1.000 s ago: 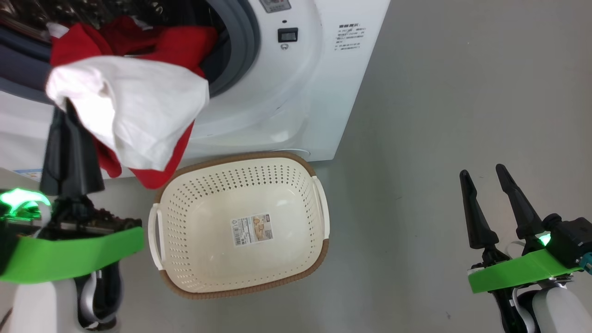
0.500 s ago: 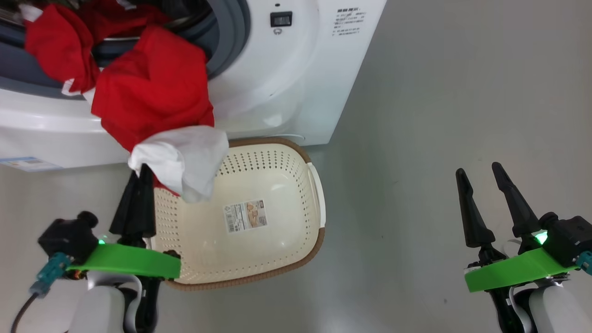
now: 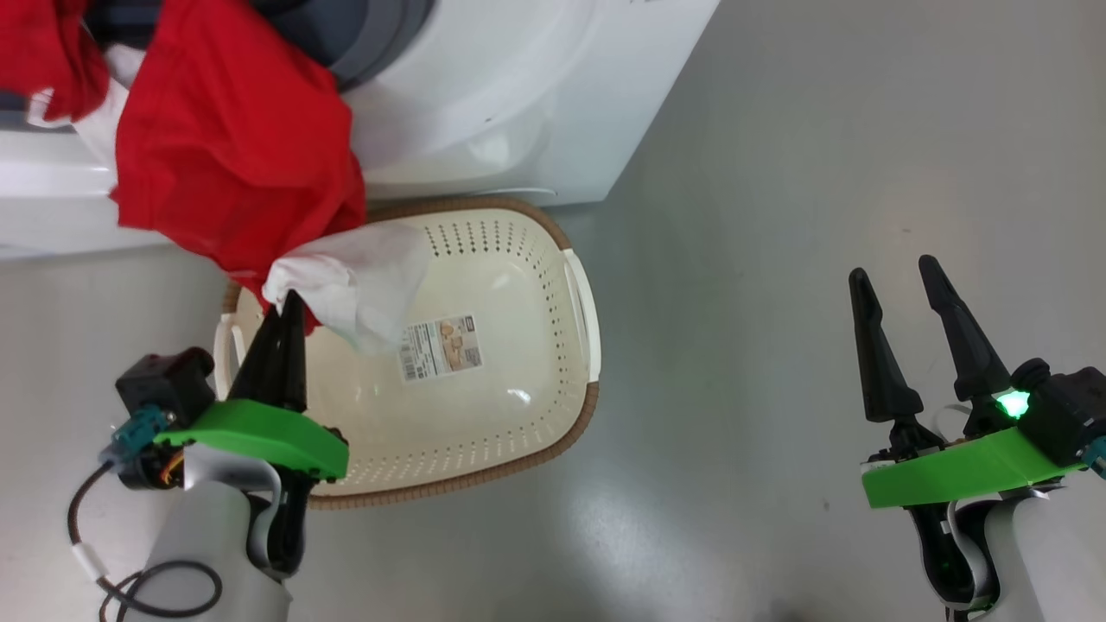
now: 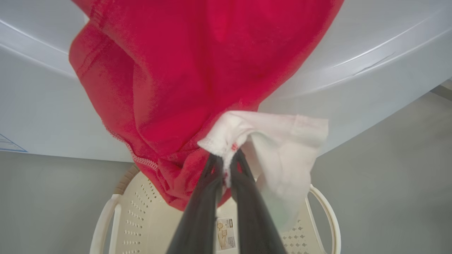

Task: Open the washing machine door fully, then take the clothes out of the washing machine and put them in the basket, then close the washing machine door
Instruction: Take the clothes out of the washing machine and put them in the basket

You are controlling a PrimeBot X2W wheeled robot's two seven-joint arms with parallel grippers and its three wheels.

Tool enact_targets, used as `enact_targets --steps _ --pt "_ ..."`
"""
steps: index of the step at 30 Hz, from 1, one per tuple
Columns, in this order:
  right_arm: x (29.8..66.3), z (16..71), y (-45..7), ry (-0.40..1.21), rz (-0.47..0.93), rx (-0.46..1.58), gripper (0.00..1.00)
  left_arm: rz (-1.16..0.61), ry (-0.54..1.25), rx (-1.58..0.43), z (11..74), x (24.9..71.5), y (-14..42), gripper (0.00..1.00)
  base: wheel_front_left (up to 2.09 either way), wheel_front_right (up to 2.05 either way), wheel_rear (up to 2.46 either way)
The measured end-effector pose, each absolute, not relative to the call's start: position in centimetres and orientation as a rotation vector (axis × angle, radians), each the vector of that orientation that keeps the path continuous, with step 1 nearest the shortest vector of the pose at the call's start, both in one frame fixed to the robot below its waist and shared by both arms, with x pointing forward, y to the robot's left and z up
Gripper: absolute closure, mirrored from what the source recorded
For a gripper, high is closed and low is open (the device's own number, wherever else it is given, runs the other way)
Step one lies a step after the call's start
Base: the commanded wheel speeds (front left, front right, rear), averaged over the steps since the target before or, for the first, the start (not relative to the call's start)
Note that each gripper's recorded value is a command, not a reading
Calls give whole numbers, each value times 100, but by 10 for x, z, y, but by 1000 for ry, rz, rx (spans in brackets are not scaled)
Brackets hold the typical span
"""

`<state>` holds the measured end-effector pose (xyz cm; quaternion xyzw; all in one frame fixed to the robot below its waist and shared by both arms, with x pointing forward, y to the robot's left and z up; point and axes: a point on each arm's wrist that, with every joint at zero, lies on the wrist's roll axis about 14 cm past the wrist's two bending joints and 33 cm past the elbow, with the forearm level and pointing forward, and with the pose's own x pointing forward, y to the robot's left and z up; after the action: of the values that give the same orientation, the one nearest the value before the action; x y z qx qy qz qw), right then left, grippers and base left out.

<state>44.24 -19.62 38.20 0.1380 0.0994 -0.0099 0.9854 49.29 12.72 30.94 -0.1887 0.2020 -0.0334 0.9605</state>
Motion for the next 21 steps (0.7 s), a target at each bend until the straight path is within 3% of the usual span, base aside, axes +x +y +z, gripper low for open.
enact_targets --steps 21 --pt "460 344 -198 259 -28 265 0 -127 656 -361 222 490 96 100 0 0 0"
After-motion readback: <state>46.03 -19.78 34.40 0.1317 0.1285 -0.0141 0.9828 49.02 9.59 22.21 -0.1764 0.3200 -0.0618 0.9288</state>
